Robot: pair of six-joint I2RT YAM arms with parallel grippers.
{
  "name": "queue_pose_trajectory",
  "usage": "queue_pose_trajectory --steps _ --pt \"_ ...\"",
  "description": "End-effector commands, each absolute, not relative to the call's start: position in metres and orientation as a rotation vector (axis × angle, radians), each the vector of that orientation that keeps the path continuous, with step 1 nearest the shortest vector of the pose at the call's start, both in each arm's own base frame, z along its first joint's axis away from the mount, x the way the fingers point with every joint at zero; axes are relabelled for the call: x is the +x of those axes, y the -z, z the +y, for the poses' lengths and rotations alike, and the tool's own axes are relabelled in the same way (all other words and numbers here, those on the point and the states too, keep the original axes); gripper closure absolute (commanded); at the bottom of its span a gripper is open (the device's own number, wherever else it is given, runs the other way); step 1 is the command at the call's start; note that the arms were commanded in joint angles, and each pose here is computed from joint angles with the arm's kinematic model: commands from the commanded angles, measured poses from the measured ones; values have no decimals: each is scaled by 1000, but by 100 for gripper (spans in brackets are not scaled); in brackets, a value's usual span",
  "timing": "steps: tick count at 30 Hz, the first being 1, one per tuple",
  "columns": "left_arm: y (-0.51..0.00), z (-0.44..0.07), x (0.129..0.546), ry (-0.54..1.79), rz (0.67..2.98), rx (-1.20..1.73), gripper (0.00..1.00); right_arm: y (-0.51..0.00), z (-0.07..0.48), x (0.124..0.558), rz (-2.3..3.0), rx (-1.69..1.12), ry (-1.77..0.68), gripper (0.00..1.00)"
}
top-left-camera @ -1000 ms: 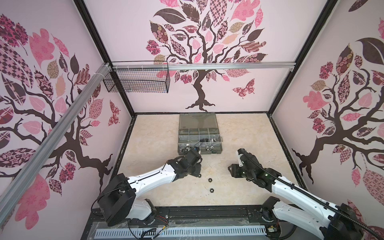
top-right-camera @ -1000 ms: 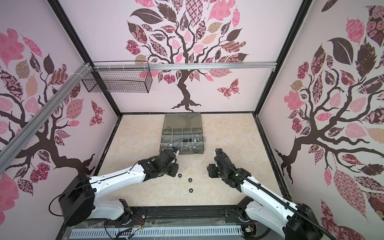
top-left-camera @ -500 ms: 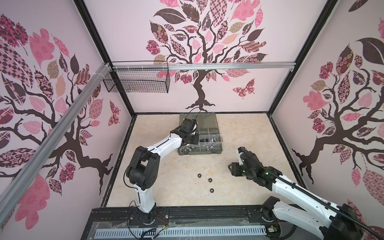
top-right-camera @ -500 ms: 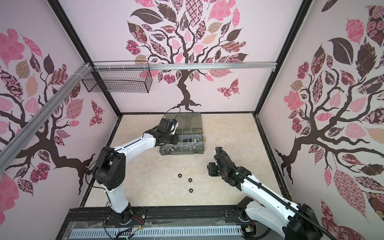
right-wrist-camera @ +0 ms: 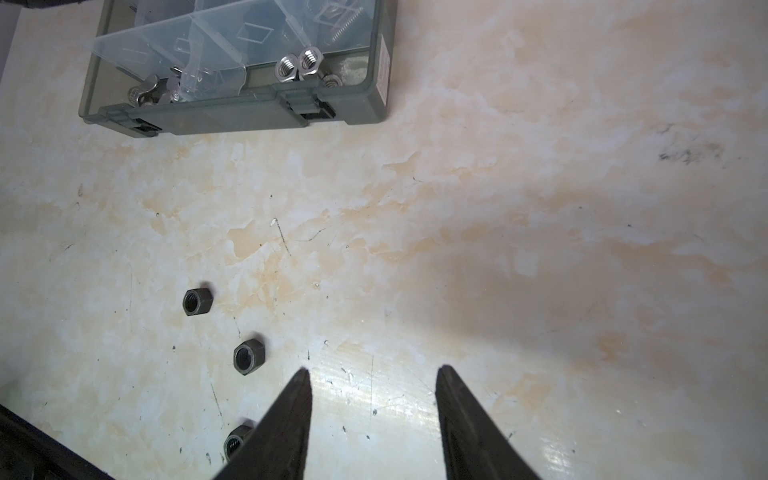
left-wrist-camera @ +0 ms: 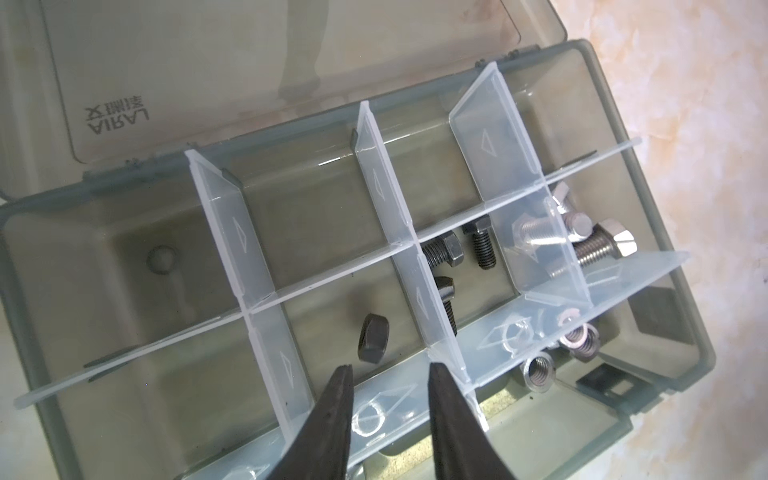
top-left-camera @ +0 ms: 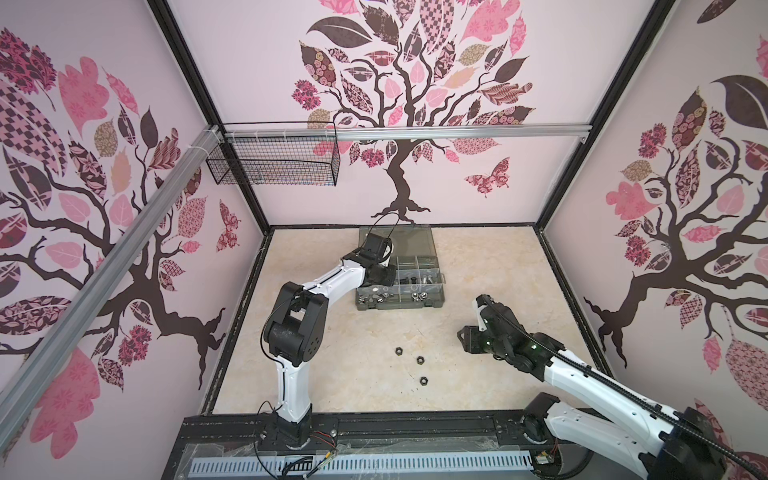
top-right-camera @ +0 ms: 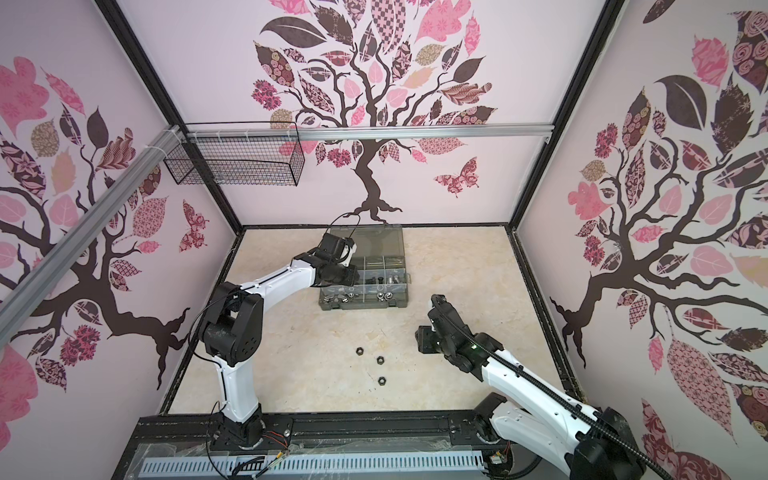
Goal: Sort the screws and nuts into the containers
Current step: 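Carry the dark nut with the left gripper into a box compartment and release, then withdraw the left gripper while the right gripper moves toward the dark nuts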
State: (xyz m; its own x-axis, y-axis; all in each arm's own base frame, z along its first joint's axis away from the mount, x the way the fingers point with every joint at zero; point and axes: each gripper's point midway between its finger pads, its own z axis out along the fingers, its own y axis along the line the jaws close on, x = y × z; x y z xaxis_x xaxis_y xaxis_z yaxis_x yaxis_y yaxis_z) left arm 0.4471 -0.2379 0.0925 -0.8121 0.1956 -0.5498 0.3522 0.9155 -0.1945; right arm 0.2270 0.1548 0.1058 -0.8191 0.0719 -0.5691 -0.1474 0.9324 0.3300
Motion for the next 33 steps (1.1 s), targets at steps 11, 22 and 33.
queue_pose_trajectory --steps 11,22,33 --pt "-142 -224 386 557 2432 339 63 -116 158 233 2471 -81 -480 48" --pt "-133 -171 275 647 2400 154 62 -97 184 243 2550 -188 -501 50" --pt "-118 -148 233 666 2413 49 62 -81 220 228 2632 -420 -441 51"
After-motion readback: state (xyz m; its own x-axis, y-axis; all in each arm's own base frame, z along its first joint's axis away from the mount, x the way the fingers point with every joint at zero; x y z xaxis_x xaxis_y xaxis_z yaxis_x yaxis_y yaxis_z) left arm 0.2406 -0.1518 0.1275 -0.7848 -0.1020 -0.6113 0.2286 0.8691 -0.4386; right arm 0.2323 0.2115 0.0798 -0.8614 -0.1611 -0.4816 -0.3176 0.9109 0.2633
